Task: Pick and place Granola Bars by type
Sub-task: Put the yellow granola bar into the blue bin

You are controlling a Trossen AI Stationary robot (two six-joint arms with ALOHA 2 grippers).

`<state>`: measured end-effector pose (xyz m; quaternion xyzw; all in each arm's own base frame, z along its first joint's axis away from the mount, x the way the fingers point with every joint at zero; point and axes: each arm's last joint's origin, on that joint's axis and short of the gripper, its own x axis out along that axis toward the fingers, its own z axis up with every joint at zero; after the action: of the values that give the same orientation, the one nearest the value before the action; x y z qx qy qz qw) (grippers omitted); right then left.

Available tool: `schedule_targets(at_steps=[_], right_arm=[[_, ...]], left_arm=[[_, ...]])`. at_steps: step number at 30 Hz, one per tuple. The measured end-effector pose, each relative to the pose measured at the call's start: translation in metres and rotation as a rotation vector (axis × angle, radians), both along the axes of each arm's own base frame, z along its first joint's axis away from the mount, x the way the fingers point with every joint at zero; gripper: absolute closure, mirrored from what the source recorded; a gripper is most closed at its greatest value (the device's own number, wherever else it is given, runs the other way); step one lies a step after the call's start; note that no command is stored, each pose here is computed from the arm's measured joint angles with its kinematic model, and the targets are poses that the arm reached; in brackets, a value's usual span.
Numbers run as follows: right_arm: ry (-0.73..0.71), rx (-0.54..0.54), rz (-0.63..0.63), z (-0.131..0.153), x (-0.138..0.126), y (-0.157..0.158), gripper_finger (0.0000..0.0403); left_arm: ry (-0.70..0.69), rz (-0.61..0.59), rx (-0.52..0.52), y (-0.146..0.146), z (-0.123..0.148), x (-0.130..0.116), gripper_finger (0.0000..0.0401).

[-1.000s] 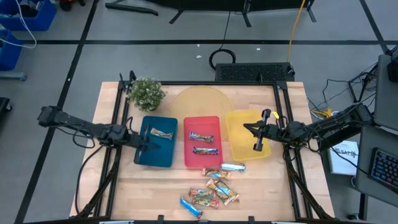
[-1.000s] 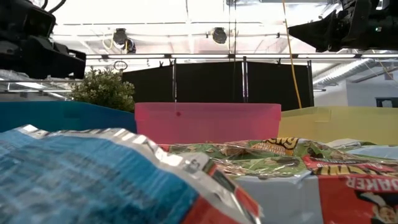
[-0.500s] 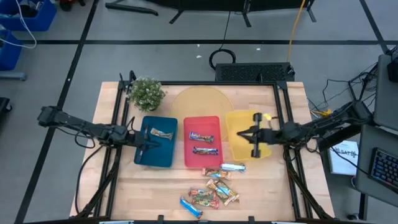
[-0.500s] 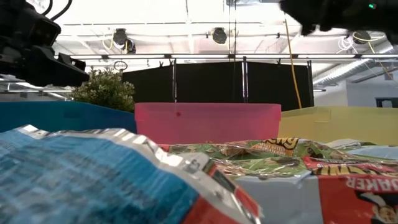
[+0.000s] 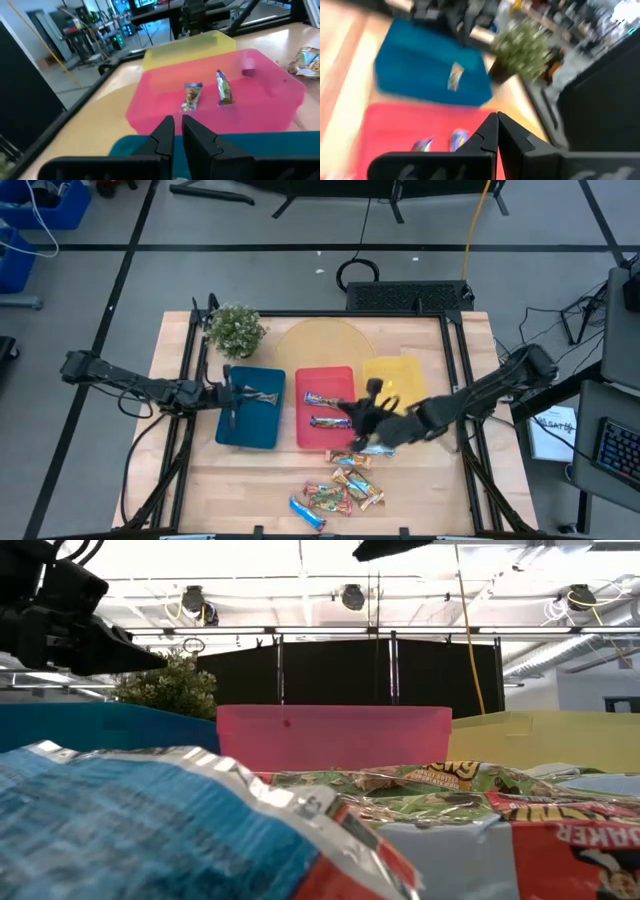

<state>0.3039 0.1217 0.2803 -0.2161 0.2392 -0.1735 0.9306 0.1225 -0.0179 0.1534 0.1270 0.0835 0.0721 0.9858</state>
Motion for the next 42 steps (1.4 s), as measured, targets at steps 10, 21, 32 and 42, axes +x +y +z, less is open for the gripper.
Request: schedule_targets(at_steps=[10, 21, 32, 42], right_arm=[[0.323, 0.398, -0.006, -0.020, 0.007, 0.075, 0.0403], [0.679, 0.698, -0.189, -0.096, -0.001, 0.115, 0.0372], [0.717, 0.831, -0.259, -0.104, 0.009, 0.104, 0.0241], [0.822, 0.902, -0.309, -0.133, -0.001, 0.091, 0.0240]], left_arm=[[-0.107, -0.005, 0.049, 0.000, 0.012, 0.001, 0.0357], [-0.132, -0.014, 0.152, 0.000, 0.016, 0.001, 0.0357], [-0.139, -0.017, 0.190, 0.000, 0.017, 0.001, 0.0357], [-0.138, -0.017, 0.190, 0.000, 0.017, 0.001, 0.0357]])
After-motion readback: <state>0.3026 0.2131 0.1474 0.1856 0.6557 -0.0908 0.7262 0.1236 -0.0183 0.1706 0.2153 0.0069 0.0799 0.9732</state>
